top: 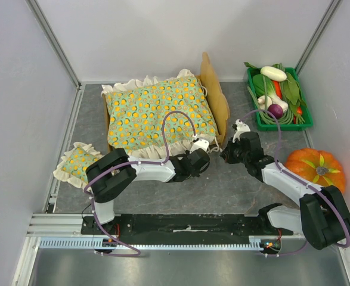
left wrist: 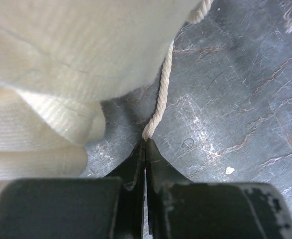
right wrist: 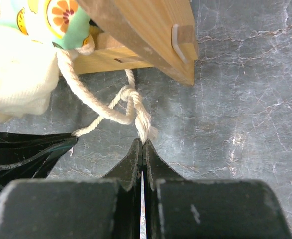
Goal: Set up the pet bed
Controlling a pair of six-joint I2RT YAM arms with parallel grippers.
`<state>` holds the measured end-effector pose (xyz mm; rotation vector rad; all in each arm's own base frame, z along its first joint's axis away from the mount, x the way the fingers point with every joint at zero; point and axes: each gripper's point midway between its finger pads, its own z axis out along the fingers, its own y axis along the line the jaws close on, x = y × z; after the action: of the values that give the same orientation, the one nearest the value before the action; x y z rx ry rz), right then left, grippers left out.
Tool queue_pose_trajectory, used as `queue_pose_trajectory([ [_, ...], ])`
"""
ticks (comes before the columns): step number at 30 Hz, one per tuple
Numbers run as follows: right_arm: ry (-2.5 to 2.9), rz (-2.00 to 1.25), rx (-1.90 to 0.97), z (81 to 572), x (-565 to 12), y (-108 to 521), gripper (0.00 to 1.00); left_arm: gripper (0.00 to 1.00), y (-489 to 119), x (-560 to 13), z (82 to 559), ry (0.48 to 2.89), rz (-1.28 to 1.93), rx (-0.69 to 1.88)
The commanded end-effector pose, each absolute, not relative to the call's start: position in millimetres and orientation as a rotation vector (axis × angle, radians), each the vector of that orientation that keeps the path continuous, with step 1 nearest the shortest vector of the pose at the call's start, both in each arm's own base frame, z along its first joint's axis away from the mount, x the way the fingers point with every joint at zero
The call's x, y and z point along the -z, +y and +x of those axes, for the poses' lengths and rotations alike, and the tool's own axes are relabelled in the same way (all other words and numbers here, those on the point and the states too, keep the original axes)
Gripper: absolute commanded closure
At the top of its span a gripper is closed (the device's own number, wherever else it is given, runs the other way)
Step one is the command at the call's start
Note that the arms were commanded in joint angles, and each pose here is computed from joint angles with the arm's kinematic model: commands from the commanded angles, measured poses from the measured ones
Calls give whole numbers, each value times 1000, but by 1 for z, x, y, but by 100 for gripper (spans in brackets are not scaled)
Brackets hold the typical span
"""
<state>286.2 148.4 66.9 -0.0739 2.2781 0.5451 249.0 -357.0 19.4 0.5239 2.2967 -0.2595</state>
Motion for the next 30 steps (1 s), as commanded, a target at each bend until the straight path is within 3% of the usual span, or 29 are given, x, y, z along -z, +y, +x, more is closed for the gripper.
queue_pose_trajectory([
  [1, 2202, -56, -518, 306, -93, 145, 100, 98, -351, -19, 242, 2309, 563, 246],
  [13, 2129, 111, -319, 361, -125, 83, 100, 98, -295, -104, 252, 2220, 398, 188],
  [30, 2070, 286, -308, 358, -140, 52, 100, 98, -205, -64, 208, 2367, 244, 6],
])
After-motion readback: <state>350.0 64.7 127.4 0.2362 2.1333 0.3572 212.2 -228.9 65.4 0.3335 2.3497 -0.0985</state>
